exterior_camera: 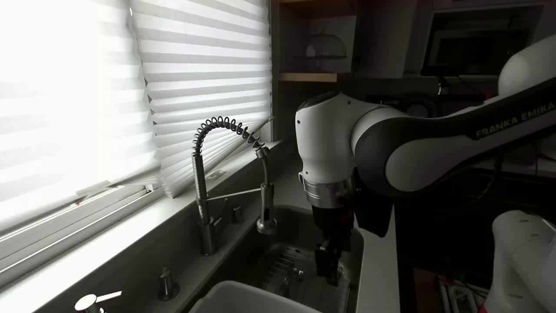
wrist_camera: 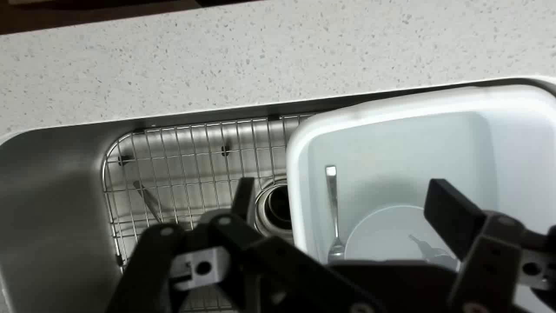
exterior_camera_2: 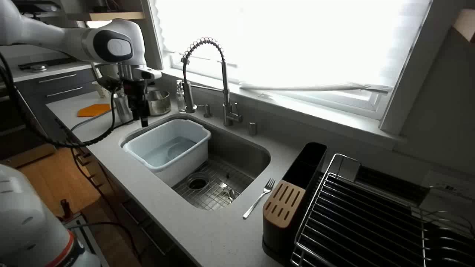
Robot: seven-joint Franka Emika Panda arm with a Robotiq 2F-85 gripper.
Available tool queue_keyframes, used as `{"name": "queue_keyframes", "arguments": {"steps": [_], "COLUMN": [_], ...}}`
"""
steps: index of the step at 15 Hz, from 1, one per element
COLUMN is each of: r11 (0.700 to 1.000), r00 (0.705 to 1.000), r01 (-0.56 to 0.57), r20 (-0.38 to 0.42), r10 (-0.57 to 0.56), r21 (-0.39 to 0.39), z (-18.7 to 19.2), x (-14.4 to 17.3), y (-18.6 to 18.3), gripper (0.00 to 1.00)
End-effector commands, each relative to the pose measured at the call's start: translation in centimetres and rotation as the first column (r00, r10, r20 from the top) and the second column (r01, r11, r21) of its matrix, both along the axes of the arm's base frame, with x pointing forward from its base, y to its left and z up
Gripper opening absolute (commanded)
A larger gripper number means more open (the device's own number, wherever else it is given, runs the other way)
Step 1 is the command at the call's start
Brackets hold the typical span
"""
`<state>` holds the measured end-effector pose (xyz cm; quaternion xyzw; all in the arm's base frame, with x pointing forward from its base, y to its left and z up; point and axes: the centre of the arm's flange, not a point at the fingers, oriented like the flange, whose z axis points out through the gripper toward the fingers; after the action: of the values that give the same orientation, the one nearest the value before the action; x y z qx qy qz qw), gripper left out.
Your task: Put the spoon and fork on the dish rack
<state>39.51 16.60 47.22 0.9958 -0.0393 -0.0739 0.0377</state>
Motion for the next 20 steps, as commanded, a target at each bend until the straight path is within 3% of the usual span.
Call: {"name": "queue_keyframes", "arguments": {"steps": [1, 6, 7, 8, 11, 18, 19, 20], "r11": [1.0, 1.0, 0.999, 0.991, 0.97, 0.978, 0.976, 0.975], "r00": [1.0, 1.0, 0.999, 0.991, 0.97, 0.984, 0.982, 0.981], "r01": [0.0, 0.0, 0.042, 0.13, 0.241, 0.174, 0.183, 0.194], "r20": [0.0, 0.0, 0.003, 0.015, 0.03, 0.049, 0.062, 0.051], "r10": [0.0, 0.0, -0.042, -0.13, -0.241, -0.169, -0.177, -0.189], "r21": [0.0, 0.0, -0.008, -0.008, -0.018, -0.119, -0.121, -0.108], "z": [0.0, 0.0, -0.1, -0.1, -0.5, -4.7, -5.2, -3.7], "x": [0.0, 0.0, 0.3, 1.6, 3.9, 6.5, 6.8, 6.2], "y": [0.0, 0.0, -0.5, -2.6, -7.9, -15.8, -16.5, -14.8], "gripper": [1.0, 1.0, 1.0, 1.0, 1.0, 1.0, 1.0, 1.0]}}
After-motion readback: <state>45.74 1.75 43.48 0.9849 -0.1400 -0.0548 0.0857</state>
